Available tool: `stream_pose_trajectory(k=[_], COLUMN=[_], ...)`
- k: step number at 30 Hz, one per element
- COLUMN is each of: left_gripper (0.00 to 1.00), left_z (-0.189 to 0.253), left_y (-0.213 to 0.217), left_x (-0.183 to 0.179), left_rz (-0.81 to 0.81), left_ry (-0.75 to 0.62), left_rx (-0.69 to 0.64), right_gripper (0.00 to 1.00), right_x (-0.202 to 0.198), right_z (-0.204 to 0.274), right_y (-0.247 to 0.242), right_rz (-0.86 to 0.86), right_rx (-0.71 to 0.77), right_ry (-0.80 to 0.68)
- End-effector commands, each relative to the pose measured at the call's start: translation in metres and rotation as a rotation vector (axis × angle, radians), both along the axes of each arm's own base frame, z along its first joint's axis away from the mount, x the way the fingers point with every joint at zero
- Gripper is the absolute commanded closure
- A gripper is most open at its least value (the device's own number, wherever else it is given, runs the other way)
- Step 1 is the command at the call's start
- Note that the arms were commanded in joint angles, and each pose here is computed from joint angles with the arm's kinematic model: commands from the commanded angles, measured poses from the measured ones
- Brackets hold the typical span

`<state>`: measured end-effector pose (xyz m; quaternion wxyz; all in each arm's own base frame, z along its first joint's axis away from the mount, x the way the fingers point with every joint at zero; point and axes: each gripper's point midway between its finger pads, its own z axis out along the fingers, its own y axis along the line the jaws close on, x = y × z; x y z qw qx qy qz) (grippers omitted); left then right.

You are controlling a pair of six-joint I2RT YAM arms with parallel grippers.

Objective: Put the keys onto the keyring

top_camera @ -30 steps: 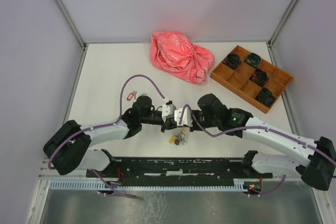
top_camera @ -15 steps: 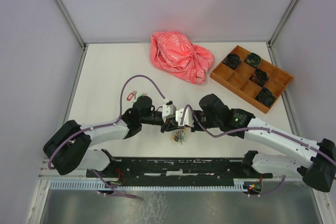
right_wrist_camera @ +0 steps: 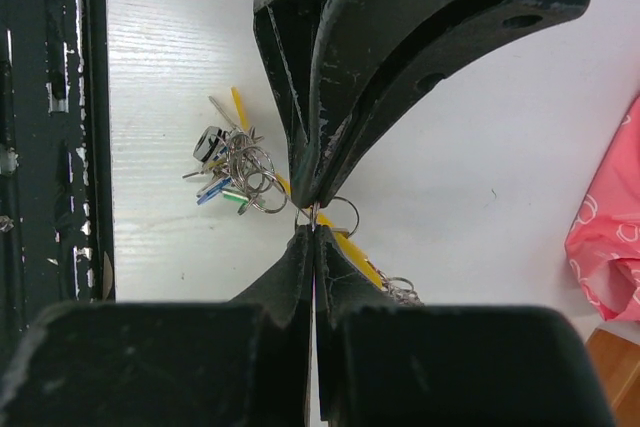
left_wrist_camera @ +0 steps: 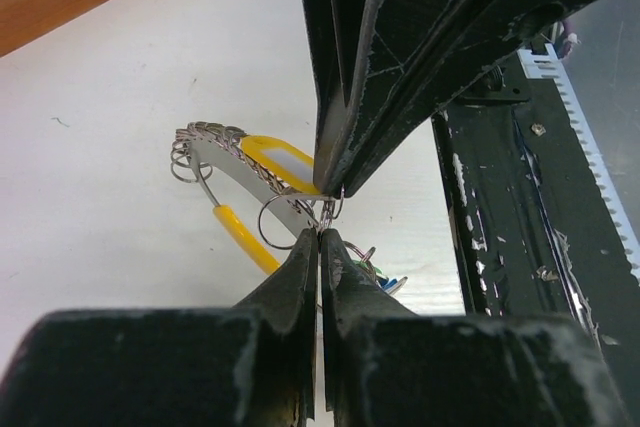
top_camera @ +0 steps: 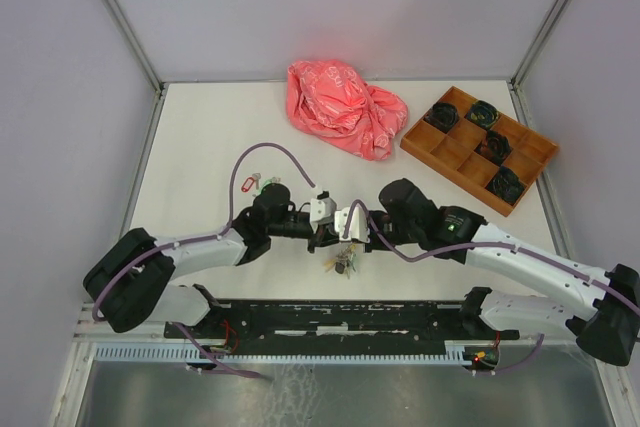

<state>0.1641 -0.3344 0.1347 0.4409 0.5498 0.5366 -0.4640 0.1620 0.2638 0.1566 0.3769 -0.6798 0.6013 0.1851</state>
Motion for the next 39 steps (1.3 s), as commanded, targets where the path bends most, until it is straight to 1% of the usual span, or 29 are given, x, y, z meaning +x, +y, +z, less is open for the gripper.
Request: stream_pose_trajectory(k=[1, 6, 10, 14, 20, 24, 27, 30, 34, 35, 37, 39], left_gripper=[0.97, 0.97, 0.97, 0.97, 0.97, 0.97, 0.97, 0.97, 0.97, 0.94, 0.84, 0.77], left_z=[0.041, 0.060, 0.065, 0.076, 0.085, 0.086, 0.081, 0.068, 0.051, 0.048, 0.043, 0.039], left_y=[-0.001, 0.001, 0.003, 0.006, 0.007, 0.008, 0.009, 0.014, 0.019, 0.020, 0.021, 0.021], left_x=[0.011, 0.011, 0.016, 0.022, 0.020, 0.020, 0.019, 0.018, 0.014, 0.012, 0.010, 0.007], left_rz=[0.088, 0.146, 0.196, 0.244, 0.258, 0.265, 0.269, 0.283, 0.289, 0.285, 0.277, 0.259], left_ry=[-0.037, 0.012, 0.045, 0.059, 0.076, 0.080, 0.088, 0.084, 0.083, 0.080, 0.077, 0.065], left_rx=[-0.123, -0.221, -0.258, -0.314, -0.381, -0.391, -0.380, -0.342, -0.286, -0.275, -0.251, -0.229], right_gripper=[0.99, 0.99, 0.99, 0.99, 0.99, 0.99, 0.99, 0.99, 0.99, 0.99, 0.99, 0.99], right_x=[0.007, 0.005, 0.006, 0.006, 0.004, 0.005, 0.011, 0.013, 0.011, 0.010, 0.009, 0.007], right_z=[0.020, 0.011, 0.010, 0.005, -0.009, -0.015, -0.008, 0.005, 0.015, 0.017, 0.021, 0.022], right_y=[-0.002, 0.003, 0.012, 0.015, 0.019, 0.023, 0.021, 0.018, 0.018, 0.019, 0.020, 0.022], right_rz=[-0.027, -0.036, -0.042, -0.051, -0.051, -0.062, -0.081, -0.083, -0.063, -0.055, -0.037, -0.016], right_rx=[0.007, 0.024, 0.083, 0.107, 0.123, 0.146, 0.161, 0.166, 0.161, 0.161, 0.158, 0.151], right_ry=[-0.049, -0.015, -0.011, -0.009, 0.020, 0.025, -0.010, -0.043, -0.047, -0.049, -0.046, -0.040])
